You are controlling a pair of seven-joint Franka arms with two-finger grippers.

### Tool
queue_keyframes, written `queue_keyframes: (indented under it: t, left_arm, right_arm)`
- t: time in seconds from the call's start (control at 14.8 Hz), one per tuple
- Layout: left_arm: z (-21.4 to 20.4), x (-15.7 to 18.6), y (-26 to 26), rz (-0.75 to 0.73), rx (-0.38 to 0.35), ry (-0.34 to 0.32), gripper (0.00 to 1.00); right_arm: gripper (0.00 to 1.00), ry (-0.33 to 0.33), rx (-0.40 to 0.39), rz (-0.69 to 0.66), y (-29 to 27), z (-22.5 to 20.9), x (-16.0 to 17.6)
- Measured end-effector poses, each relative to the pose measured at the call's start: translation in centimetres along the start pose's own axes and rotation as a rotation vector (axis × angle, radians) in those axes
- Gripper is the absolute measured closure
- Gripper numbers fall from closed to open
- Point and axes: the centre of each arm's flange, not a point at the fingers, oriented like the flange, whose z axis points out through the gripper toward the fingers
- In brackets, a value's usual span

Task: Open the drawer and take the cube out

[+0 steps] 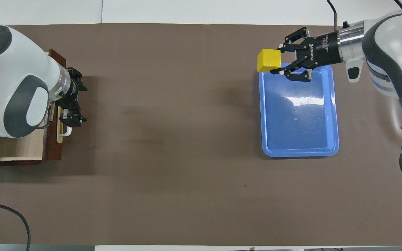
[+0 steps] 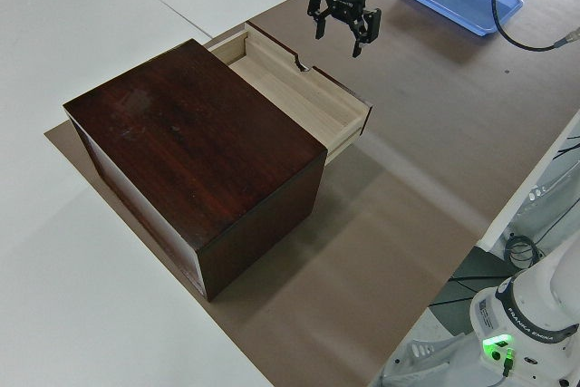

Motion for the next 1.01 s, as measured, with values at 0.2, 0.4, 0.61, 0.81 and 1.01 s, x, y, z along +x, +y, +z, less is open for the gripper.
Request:
queue_keyframes:
  t: [0.2, 0.4, 0.61, 0.81, 1.01]
  left_arm:
    - [0.8, 2.9, 0.1, 0.039, -0.022, -0.006, 0.00]
    - [0.7, 5.4, 0.5, 0.083, -0.038, -0.008, 0.00]
    - [0.6, 7.6, 0.9, 0.100, -0.060, -0.010, 0.00]
    - [0.6, 8.7, 0.9, 0.128, -0.060, -0.010, 0.00]
    - [0.6, 10.3, 0.9, 0.136, -0.066, -0.010, 0.00]
  right_arm:
    - [0.44, -0.003, -0.023, 0.019, 1.5, -1.1, 6.9]
    - [0.44, 0.016, -0.042, 0.062, 3.1, -1.6, 12.1]
    - [0.44, 0.037, -0.044, 0.045, 4.6, -0.9, 15.6]
    - [0.44, 0.051, -0.043, 0.046, 5.8, 0.1, 17.4]
    - [0.44, 0.066, -0.034, 0.031, 6.8, 0.5, 18.2]
